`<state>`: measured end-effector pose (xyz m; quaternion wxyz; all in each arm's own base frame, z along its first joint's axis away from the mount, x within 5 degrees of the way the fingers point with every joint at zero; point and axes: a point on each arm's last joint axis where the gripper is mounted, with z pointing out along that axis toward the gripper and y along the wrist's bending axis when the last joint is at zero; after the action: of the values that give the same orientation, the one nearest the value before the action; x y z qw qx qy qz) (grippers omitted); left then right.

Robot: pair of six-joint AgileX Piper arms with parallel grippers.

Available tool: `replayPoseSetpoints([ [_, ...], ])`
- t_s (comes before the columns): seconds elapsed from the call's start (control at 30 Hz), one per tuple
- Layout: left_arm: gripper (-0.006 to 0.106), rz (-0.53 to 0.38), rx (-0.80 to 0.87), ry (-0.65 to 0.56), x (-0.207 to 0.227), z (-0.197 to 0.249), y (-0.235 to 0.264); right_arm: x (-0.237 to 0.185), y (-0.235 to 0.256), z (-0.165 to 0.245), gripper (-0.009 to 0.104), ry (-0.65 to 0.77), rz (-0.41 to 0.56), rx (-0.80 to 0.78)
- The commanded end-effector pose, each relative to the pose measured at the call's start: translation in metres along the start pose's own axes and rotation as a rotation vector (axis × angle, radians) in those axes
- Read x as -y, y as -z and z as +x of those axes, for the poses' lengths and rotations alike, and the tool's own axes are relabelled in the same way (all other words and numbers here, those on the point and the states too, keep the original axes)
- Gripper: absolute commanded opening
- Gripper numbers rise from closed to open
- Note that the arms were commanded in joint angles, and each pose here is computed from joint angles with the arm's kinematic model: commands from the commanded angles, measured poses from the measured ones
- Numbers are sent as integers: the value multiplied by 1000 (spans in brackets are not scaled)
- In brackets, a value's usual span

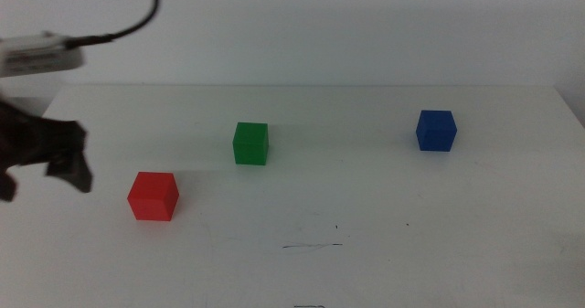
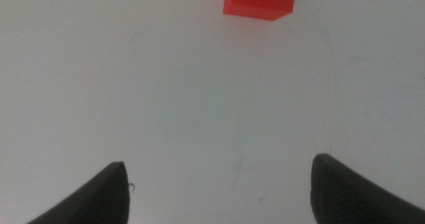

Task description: Stack red cubes first, then green, then blue cubes in a specific spot.

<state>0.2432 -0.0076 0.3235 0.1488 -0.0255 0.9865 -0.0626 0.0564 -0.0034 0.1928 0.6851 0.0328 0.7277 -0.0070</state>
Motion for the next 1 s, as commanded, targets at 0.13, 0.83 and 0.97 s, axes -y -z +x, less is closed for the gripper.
replayPoseSetpoints([
  [0.13, 93, -13, 1, -90, 29, -46, -19, 0, 2, -11, 90, 21, 1, 99],
  [0.83, 93, -20, -106, -150, 53, -103, -124, 0, 2, -11, 90, 21, 1, 99],
  [0.97, 93, -25, -131, -145, 52, -104, -139, 0, 2, -11, 90, 21, 1, 99],
])
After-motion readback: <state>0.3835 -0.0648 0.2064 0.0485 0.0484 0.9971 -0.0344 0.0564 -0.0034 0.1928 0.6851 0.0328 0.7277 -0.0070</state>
